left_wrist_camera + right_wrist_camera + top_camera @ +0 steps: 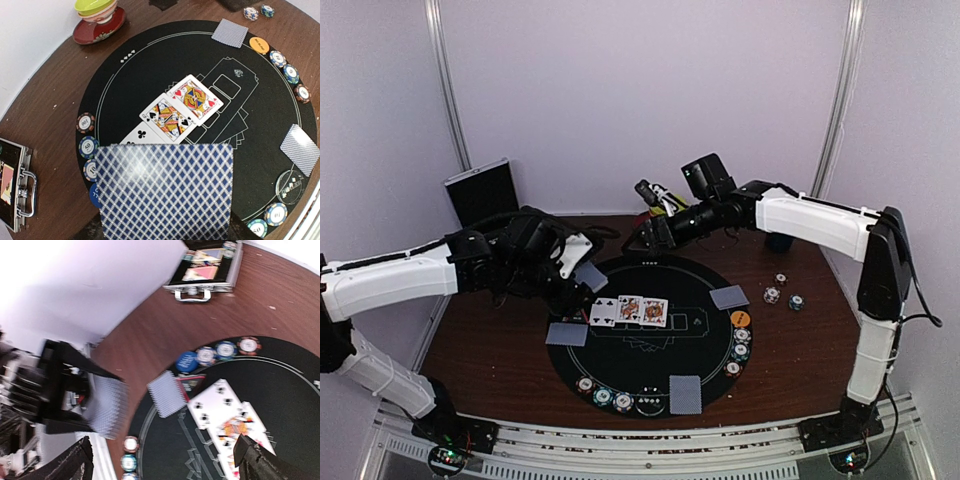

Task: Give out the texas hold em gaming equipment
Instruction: Pick up the poker card from the face-down deck piles.

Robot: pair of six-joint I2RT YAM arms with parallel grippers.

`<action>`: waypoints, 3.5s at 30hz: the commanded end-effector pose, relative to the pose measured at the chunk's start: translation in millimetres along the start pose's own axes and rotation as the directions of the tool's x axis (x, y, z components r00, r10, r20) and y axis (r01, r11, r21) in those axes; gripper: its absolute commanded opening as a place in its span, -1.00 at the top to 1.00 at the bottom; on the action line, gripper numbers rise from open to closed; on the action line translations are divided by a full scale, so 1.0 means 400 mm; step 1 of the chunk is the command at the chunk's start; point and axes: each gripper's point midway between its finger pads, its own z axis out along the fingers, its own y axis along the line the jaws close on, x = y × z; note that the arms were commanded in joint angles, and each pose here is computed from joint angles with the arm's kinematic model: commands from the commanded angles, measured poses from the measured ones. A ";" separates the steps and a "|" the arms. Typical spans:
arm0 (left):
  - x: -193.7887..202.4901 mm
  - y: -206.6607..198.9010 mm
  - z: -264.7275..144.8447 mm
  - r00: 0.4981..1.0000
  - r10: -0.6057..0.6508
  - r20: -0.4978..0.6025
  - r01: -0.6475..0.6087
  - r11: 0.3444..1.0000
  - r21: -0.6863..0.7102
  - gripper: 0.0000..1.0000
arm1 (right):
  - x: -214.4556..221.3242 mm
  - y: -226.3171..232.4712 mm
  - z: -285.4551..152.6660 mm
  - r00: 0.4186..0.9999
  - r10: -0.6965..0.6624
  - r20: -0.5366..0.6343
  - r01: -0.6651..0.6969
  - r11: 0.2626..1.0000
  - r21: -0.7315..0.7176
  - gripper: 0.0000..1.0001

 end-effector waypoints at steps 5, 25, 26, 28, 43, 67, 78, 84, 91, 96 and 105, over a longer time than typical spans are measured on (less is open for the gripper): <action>-0.068 -0.066 0.025 0.995 0.093 0.044 -0.096 0.993 0.065 -0.26 | 0.013 0.112 -0.004 0.994 0.106 0.018 -0.096 0.948 -0.304 -0.96; -0.061 -0.095 0.037 0.991 0.112 0.068 -0.120 0.985 0.120 -0.26 | 0.113 0.139 0.146 0.969 0.202 -0.142 -0.242 0.892 -0.381 -0.53; -0.059 -0.095 0.037 0.991 0.112 0.067 -0.120 0.985 0.121 -0.26 | 0.115 0.133 0.151 0.968 0.209 -0.142 -0.247 0.898 -0.364 -0.51; -0.057 -0.094 0.039 0.991 0.114 0.064 -0.121 0.985 0.119 -0.26 | 0.121 0.118 0.159 0.965 0.218 -0.144 -0.255 0.908 -0.332 -0.45; -0.040 -0.092 0.049 0.992 0.115 0.044 -0.119 0.987 0.109 -0.26 | 0.153 0.045 0.164 0.961 0.215 -0.172 -0.245 0.954 -0.176 -0.01; -0.032 -0.094 0.063 0.991 0.129 0.029 -0.132 0.985 0.110 -0.26 | 0.156 0.112 0.168 0.947 0.214 -0.238 -0.282 0.910 -0.305 -0.22; -0.031 -0.116 0.066 0.988 0.149 0.031 -0.152 0.979 0.140 -0.26 | 0.181 0.151 0.204 0.924 0.244 -0.294 -0.345 0.861 -0.373 -0.21; -0.028 -0.127 0.065 0.987 0.159 0.032 -0.162 0.975 0.152 -0.26 | 0.182 0.160 0.212 0.924 0.240 -0.298 -0.345 0.861 -0.375 -0.01; -0.024 -0.129 0.063 0.986 0.163 0.031 -0.166 0.974 0.151 -0.26 | 0.207 0.083 0.217 0.915 0.267 -0.302 -0.355 0.889 -0.289 0.19; -0.023 -0.128 0.063 0.986 0.165 0.030 -0.167 0.975 0.146 -0.26 | 0.223 0.034 0.209 0.913 0.274 -0.303 -0.350 0.906 -0.236 0.25; -0.019 -0.126 0.068 0.986 0.168 0.024 -0.169 0.976 0.140 -0.26 | 0.210 0.017 0.190 0.925 0.237 -0.296 -0.300 0.935 -0.187 0.33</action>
